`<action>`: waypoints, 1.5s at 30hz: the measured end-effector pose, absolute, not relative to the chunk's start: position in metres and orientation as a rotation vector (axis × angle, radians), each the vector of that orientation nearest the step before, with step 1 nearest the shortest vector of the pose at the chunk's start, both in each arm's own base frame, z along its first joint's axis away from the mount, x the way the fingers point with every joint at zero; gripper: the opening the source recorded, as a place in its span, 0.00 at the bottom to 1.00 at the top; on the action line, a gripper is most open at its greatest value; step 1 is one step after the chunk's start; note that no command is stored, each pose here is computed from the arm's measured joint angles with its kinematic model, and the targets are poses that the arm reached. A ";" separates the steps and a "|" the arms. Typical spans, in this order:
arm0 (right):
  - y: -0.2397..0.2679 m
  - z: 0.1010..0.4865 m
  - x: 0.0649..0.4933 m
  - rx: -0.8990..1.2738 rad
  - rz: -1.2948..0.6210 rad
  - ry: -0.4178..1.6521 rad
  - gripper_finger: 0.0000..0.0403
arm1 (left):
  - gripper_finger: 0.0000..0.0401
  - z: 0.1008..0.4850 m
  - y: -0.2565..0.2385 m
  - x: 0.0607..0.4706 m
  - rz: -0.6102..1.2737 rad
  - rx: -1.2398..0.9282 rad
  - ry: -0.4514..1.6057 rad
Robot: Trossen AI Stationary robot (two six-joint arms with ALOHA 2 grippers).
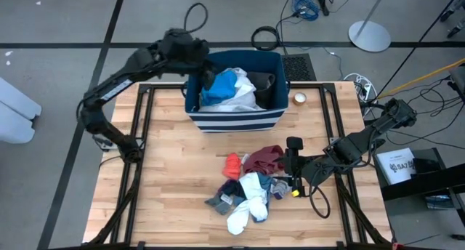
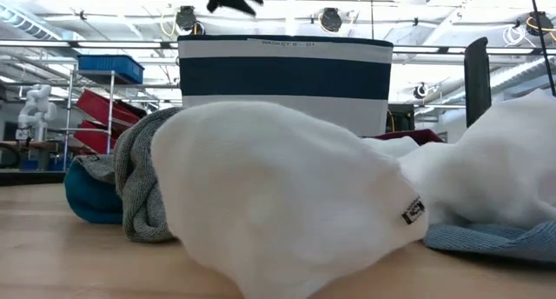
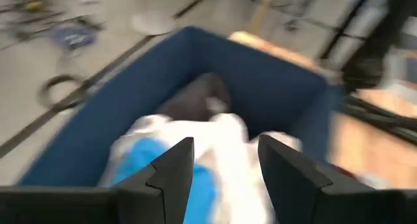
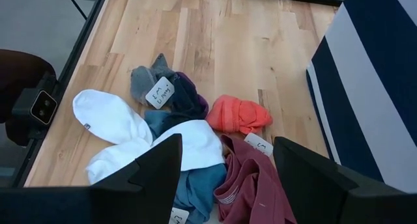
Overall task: Sort clothes
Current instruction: Move the blue pair of socks to the center of the table
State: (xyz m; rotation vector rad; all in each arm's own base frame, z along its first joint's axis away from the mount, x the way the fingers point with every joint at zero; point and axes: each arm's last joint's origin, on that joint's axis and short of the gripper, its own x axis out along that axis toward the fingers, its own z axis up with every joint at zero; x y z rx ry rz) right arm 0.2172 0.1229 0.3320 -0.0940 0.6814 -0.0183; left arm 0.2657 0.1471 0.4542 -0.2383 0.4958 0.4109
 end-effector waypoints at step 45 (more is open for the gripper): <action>0.119 0.244 0.216 0.175 -0.156 0.728 0.57 | 0.45 0.259 -0.116 0.240 0.187 0.098 0.363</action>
